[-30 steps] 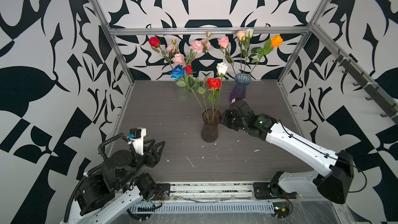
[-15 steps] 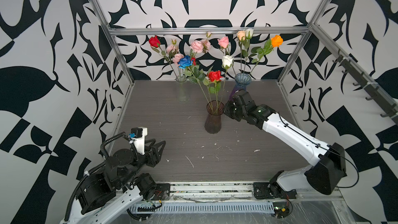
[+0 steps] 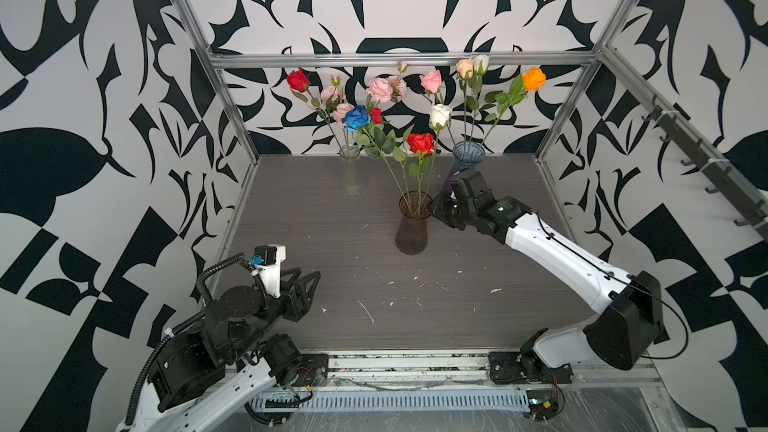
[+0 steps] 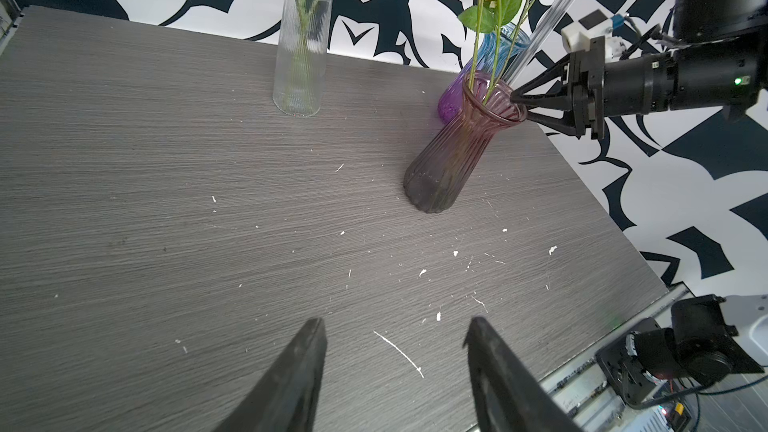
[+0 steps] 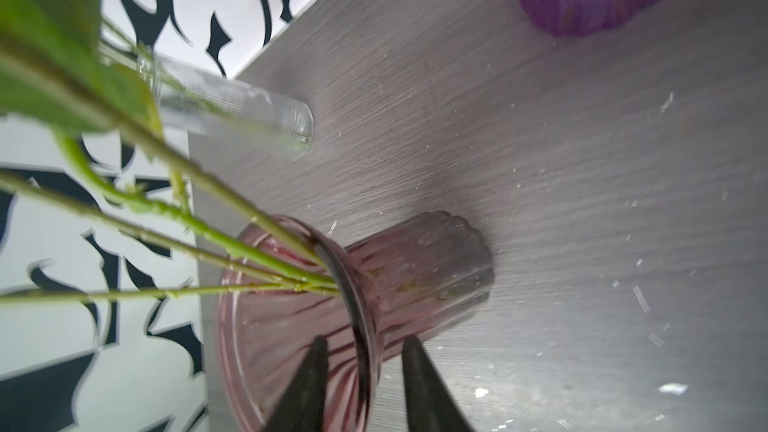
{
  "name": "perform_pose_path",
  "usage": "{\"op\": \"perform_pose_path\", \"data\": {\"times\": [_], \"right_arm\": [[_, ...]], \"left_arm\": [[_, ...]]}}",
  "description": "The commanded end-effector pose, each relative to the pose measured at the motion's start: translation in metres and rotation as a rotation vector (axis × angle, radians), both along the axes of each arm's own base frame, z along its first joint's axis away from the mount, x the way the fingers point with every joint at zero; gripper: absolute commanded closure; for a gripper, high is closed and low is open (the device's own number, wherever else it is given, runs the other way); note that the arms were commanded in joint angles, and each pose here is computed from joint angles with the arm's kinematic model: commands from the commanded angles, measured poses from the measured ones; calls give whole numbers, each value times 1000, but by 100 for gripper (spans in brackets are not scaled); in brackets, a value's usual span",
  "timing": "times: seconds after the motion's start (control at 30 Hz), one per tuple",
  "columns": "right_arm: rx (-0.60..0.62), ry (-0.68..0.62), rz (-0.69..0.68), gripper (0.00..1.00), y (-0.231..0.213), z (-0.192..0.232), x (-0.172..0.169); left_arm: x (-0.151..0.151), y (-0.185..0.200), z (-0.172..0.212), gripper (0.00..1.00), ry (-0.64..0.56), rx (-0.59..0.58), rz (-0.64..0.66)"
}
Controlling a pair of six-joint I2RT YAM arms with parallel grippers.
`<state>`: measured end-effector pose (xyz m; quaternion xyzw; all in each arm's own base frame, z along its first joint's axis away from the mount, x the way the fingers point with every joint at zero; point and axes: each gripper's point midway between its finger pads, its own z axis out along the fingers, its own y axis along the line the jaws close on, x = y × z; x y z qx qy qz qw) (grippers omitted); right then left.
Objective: Arrange the flowers into the vase
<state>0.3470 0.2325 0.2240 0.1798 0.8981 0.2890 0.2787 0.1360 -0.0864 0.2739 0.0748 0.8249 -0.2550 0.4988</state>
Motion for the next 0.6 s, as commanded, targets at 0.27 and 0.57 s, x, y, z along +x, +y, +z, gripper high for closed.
{"op": "perform_pose_path", "data": {"times": [0.27,0.57], "right_arm": [[35,-226,-54,60,-63,94,-17],[-619,-573,-261,33,-208,97,-52]], "left_arm": [[10,30,20,0,-94,21,151],[50,79,-12,1,-303,-27,609]]}}
